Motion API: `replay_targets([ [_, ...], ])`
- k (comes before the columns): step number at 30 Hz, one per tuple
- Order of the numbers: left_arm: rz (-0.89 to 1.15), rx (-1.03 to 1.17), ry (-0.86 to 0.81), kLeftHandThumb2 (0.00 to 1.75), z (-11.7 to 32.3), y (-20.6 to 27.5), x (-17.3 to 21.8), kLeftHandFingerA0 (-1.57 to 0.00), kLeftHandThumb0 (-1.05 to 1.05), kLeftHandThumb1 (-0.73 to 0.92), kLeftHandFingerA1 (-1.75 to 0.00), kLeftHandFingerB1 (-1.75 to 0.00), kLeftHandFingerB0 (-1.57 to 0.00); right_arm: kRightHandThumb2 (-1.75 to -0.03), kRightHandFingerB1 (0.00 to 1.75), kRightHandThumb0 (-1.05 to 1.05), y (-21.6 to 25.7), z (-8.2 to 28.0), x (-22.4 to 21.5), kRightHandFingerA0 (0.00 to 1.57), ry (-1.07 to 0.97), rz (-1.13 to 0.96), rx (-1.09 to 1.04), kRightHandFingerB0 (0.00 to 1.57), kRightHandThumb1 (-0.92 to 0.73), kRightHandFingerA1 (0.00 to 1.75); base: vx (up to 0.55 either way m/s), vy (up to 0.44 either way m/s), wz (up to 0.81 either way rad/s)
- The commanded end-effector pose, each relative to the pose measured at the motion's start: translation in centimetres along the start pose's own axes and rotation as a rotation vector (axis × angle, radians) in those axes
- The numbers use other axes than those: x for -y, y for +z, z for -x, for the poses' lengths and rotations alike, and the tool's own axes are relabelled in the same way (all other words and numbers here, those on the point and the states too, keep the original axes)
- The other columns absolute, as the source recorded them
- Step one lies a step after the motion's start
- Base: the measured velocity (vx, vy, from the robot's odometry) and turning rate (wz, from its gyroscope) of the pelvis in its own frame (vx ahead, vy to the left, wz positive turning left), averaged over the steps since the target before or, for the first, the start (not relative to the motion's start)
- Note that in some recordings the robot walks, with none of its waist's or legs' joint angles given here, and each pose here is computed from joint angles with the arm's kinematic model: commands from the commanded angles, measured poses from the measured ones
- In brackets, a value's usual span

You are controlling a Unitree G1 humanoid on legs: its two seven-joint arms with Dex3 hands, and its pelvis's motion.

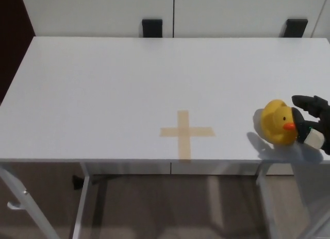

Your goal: The robot uses its right hand to push the yellow duck toy to the center of the white desk.

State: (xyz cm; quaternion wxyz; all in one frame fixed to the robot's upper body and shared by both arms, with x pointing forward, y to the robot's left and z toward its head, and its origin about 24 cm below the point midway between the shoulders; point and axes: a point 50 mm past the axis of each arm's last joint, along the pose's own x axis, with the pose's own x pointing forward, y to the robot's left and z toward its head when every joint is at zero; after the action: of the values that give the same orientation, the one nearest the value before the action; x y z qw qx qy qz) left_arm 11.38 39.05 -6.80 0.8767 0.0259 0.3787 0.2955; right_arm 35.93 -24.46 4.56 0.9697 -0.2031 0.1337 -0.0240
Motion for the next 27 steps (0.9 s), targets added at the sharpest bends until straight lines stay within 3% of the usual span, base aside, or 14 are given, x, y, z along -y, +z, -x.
replay_targets([
  [1, -0.038, 0.106, 0.011, 0.96, 0.0, 1.3, -0.6, -0.79, -0.02, 0.52, -0.71, -0.61, -0.73, -0.73, 0.35, -0.83, -1.4, 0.3, -0.8, 0.34, 0.014, 0.002, -0.061, 0.25, -0.92, 0.40, 0.00, 0.000, 0.00],
  [6, -0.034, 0.103, 0.012, 0.95, 0.0, 1.2, -0.7, -0.80, -0.04, 0.53, -0.73, -0.62, -0.73, -0.74, 0.37, -0.84, -0.6, 0.1, -1.5, 0.43, 0.035, 0.044, -0.037, 0.34, -0.92, 0.45, 0.00, 0.000, 0.00],
  [27, -0.061, 0.080, 0.020, 0.95, 0.1, 0.6, -0.8, -0.79, -0.04, 0.52, -0.74, -0.62, -0.74, -0.74, 0.37, -0.86, 1.1, 0.1, -6.3, 0.43, 0.171, 0.118, 0.032, 0.33, -0.92, 0.45, 0.00, 0.000, 0.00],
])
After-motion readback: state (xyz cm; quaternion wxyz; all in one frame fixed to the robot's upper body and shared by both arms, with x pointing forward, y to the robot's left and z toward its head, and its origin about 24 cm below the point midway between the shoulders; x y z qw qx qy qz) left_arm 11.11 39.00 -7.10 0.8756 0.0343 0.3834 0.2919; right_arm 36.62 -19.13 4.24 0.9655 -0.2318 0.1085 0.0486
